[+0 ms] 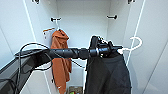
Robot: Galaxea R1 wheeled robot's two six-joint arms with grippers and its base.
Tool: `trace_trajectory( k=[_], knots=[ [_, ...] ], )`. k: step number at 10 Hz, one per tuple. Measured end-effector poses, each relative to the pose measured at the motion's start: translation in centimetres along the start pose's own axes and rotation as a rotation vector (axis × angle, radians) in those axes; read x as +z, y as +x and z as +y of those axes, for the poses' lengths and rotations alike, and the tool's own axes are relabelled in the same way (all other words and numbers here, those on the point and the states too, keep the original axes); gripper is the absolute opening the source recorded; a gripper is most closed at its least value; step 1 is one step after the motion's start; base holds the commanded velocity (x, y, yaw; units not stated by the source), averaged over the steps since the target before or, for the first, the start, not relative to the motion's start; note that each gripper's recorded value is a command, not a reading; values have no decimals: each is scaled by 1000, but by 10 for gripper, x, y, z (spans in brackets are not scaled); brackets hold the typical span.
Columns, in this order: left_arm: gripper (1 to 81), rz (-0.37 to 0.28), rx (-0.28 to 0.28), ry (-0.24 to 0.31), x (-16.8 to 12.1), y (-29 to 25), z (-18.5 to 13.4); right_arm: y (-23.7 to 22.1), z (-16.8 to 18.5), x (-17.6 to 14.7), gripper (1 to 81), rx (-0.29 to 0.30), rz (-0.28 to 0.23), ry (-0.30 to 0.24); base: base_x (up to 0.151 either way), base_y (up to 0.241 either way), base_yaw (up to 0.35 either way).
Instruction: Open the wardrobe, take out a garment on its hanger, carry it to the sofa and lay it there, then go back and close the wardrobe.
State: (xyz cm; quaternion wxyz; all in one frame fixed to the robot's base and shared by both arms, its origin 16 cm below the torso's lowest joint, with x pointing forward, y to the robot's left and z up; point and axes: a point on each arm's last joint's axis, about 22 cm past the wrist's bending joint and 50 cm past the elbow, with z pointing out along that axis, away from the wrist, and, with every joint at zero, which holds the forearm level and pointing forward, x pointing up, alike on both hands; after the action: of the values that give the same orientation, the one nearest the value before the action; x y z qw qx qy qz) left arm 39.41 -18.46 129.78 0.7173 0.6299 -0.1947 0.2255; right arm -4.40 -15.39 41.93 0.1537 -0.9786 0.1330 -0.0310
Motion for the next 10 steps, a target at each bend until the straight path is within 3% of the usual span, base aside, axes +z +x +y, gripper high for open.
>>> trace_trajectory(
  k=[3,10],
  knots=[
    [10,-18,6,-14,7,-11,1,0,0,0,811,0,-1,0,-118,0,0],
    [10,13,3,-6,-11,-5,-3,-6,2,-1,811,1,-3,-1,-118,0,0]
  ],
)
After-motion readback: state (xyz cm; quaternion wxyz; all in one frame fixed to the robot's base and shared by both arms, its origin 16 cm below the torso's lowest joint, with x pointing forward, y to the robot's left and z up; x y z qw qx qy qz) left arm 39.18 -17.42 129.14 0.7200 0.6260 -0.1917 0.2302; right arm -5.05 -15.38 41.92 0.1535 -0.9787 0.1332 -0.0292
